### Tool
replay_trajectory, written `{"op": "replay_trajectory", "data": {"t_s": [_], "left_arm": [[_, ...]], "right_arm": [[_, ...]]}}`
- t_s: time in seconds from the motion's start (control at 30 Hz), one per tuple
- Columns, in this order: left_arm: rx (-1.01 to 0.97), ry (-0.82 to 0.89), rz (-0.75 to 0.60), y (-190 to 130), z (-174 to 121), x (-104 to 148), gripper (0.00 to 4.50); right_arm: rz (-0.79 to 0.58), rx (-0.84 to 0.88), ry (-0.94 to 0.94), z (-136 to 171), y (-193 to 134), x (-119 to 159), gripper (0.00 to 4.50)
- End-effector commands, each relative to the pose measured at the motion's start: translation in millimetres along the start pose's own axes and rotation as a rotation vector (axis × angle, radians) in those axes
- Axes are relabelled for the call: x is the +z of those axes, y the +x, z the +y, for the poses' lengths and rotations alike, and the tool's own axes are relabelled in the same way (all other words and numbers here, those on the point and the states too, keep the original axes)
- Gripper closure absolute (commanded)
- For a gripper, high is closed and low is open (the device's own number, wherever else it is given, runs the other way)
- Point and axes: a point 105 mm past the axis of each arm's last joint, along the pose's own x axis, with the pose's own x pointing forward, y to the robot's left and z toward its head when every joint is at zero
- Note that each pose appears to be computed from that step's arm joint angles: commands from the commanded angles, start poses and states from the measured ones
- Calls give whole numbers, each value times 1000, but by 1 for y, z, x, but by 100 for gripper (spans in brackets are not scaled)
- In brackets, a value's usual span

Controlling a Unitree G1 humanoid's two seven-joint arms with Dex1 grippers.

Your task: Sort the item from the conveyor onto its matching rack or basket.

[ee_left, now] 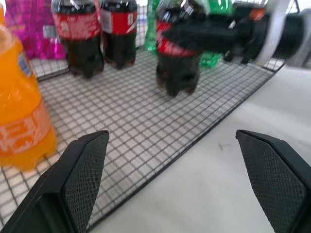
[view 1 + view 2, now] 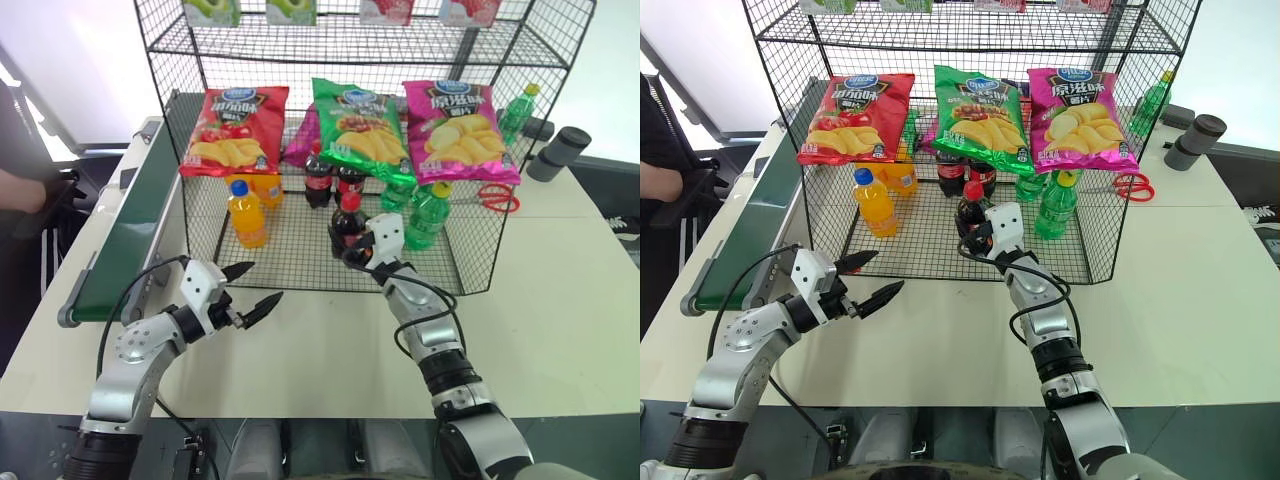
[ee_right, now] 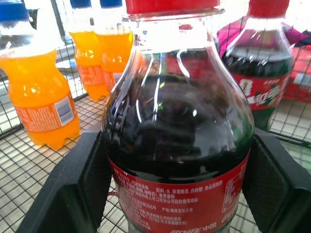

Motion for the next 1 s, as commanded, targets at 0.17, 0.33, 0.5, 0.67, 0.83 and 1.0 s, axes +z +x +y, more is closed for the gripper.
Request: {"op": "replay_trajectory", "data": {"t_s": [0.17,0.33,0.5,0.67,0.83,1.0], "left_arm": [[-14,27,-29,4,-2,14,4],[-9,28,-29,4,-1,12,0],[-9,24,-32,5,-2,12,0],[13,32,-18,4,2,13,0],[40,46,31,2,9,11,0],[22,68,71,-4,14,11,0]], "right_arm": [[-104,-23,-29,-4,17,21,142],[-101,-1,-9,-3,16,17,3],[-124,4,-52,-6,10,24,3],[-120,40,-99,-17,-18,29,3],[-14,125,-145,-31,-82,32,3],[83,191,-160,-43,-140,48,3]]}}
